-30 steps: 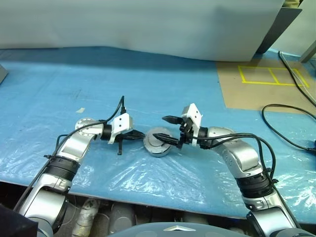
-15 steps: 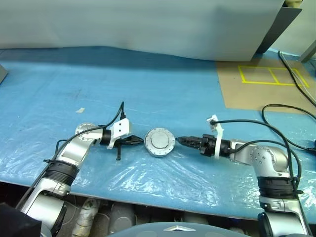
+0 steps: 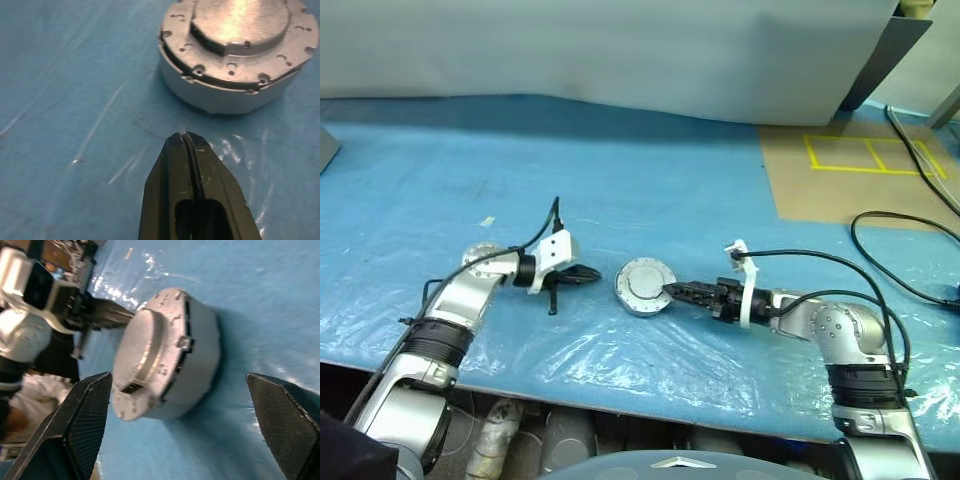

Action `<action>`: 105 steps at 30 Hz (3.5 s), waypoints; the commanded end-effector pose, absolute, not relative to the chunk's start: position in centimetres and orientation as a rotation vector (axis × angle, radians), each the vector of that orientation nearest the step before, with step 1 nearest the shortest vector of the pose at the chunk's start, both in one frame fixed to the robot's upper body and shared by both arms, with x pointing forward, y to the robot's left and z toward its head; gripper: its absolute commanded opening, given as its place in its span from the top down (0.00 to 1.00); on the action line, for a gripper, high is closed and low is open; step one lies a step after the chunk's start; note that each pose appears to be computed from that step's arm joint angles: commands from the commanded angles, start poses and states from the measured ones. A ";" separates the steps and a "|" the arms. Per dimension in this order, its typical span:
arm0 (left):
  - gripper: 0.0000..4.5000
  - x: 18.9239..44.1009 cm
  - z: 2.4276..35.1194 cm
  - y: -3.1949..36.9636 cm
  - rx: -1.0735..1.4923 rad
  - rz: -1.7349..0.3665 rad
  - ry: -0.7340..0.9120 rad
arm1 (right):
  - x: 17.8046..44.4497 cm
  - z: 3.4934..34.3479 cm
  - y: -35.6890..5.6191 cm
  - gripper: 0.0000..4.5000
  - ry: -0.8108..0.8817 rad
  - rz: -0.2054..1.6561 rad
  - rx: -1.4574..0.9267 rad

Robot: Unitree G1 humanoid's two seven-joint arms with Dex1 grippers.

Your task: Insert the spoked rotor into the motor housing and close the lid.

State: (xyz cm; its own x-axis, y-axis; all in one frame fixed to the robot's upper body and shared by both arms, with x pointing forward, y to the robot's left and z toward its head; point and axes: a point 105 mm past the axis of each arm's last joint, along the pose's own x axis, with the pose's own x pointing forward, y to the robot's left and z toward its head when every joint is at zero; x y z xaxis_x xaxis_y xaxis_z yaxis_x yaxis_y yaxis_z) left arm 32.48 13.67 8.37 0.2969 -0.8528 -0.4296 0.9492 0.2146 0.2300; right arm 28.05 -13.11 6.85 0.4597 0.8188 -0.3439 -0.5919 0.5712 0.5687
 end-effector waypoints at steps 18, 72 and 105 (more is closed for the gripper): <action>1.00 30.5 12.1 12.1 0.312 -1.387 0.048 | 28.8 10.1 -5.9 0.00 0.250 1.271 -0.276; 1.00 30.5 10.6 10.2 0.430 -1.381 0.060 | 28.9 2.1 -6.7 0.36 0.480 1.194 -0.346; 1.00 30.7 8.0 9.4 0.510 -1.391 0.122 | 29.1 4.7 -6.9 0.14 0.445 1.185 -0.233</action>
State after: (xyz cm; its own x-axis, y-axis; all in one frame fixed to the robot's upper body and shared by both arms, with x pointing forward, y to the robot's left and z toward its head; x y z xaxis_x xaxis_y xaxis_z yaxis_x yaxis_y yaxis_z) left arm 31.14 9.69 8.60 0.2164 -0.9104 -0.3526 0.9527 0.1180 0.2800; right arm 29.72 -5.58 7.59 0.3132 0.8789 -0.3599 -0.9466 0.3196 -0.0435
